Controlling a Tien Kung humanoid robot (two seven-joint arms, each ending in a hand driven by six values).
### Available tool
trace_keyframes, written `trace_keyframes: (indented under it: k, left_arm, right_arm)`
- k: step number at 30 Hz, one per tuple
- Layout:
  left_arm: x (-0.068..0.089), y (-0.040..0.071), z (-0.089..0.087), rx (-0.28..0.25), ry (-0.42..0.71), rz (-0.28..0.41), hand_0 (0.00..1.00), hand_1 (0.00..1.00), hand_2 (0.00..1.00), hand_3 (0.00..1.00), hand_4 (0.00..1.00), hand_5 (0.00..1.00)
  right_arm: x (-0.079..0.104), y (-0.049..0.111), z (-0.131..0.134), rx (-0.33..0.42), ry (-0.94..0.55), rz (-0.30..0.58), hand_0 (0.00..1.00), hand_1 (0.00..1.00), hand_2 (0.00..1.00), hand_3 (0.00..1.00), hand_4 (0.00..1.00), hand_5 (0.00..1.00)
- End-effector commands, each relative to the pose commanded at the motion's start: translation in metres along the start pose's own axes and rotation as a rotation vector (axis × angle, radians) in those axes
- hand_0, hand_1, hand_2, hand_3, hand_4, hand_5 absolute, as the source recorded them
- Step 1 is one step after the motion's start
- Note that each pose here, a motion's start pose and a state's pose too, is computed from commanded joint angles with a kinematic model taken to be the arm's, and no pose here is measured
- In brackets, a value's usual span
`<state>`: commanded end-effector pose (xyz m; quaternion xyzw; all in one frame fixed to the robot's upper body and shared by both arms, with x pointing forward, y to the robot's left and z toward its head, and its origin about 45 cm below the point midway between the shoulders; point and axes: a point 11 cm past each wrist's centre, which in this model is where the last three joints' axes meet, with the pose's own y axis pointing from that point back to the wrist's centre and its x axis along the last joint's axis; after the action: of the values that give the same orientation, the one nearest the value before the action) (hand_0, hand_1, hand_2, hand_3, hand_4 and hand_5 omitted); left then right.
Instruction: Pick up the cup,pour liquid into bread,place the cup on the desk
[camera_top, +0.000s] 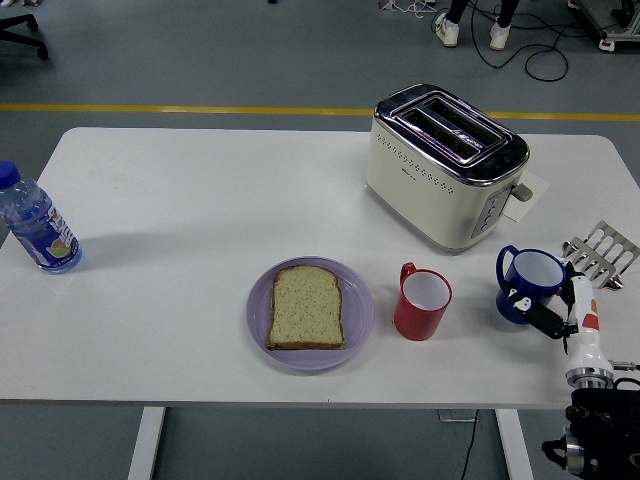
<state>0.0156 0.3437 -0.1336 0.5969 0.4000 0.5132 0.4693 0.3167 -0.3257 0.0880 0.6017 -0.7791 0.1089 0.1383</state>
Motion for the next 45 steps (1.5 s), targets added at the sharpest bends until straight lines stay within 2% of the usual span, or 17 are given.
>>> trace_keyframes:
  k: [13, 45]
  left_arm:
    - [0.0, 0.0, 0.004, -0.006, 0.007, -0.001, 0.634, 0.641, 0.653, 0.506, 0.236, 0.873]
    - [0.002, 0.0, 0.006, -0.01, 0.007, 0.002, 0.634, 0.641, 0.652, 0.504, 0.226, 0.857]
  right_arm:
    - [-0.007, -0.005, 0.001, -0.008, 0.001, 0.007, 0.38, 0.419, 0.568, 0.547, 0.77, 0.002]
    - [-0.004, -0.002, 0.014, -0.055, 0.054, -0.001, 0.391, 0.415, 0.572, 0.584, 0.793, 0.002]
